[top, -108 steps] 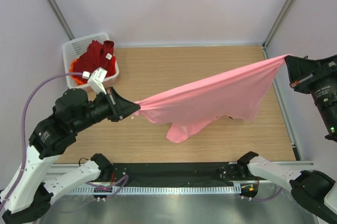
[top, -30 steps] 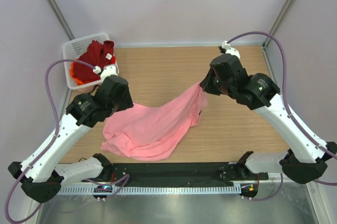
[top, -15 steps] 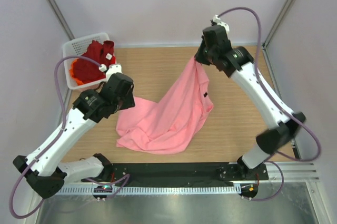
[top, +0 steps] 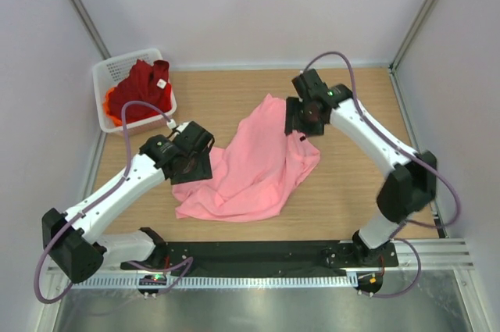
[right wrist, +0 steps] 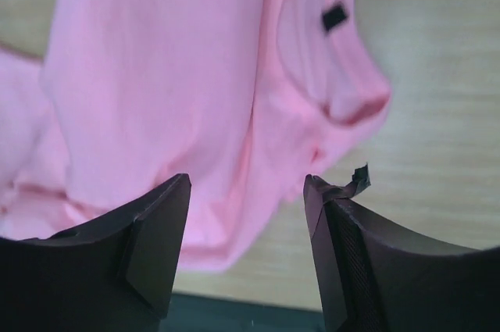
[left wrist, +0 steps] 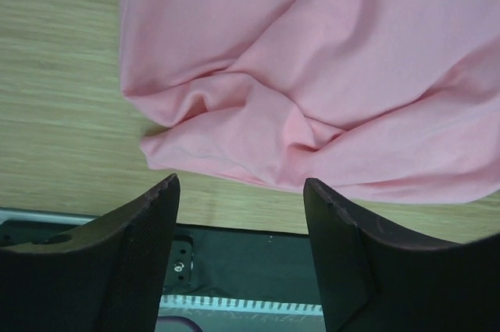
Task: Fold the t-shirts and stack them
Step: Flatten the tshirt out
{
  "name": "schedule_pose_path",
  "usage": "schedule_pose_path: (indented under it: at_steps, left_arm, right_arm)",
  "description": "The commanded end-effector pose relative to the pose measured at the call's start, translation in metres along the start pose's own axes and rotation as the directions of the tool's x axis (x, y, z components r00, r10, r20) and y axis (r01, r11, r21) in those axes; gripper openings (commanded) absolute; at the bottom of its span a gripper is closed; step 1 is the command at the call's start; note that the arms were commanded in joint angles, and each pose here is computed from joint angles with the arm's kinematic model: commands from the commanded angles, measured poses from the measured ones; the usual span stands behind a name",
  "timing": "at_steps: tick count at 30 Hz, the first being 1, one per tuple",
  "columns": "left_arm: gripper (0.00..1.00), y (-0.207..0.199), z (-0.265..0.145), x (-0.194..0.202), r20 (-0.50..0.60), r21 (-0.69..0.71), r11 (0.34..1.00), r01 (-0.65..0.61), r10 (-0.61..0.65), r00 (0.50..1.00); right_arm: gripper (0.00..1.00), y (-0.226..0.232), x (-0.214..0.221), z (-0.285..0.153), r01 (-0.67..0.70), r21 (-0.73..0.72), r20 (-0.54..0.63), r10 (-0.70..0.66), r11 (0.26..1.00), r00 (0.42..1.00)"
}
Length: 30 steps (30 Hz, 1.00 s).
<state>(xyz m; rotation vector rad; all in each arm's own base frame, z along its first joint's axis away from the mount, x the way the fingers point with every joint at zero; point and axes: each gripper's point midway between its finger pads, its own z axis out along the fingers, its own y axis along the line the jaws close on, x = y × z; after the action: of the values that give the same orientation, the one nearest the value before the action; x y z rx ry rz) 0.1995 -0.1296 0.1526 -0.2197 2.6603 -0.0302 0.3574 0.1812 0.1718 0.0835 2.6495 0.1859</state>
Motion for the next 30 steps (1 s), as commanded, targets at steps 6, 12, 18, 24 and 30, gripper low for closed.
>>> schedule_pose_path:
  at_steps: [6, 12, 18, 24, 30]
  left_arm:
    - [0.70, -0.002, 0.019, 0.031, -0.119, 0.025, 0.994, 0.106, -0.103, 0.988]
    - [0.65, 0.000, 0.033, 0.046, -0.150, 0.031, 0.989, 0.145, -0.139, 0.979]
    - [0.63, 0.001, 0.063, 0.052, -0.193, -0.003, 0.993, 0.115, -0.113, 0.975]
    - [0.37, 0.002, 0.083, 0.057, -0.213, -0.009, 0.996, 0.093, -0.093, 0.973]
    - [0.00, 0.005, 0.073, 0.042, -0.169, -0.013, 0.997, 0.077, -0.078, 0.983]
  right_arm:
    - [0.50, -0.007, 0.150, -0.024, -0.085, -0.181, -0.150, 0.058, 0.980, 0.987]
    - [0.41, -0.005, 0.185, -0.010, -0.158, -0.254, -0.211, 0.105, 0.954, 0.972]
    - [0.59, 0.008, 0.198, 0.010, -0.198, -0.307, -0.271, 0.114, 0.931, 0.956]
    - [0.59, 0.009, 0.199, 0.032, -0.176, -0.272, -0.291, 0.093, 0.946, 0.952]
    - [0.56, 0.006, 0.200, 0.034, -0.158, -0.259, -0.297, 0.077, 0.953, 0.952]
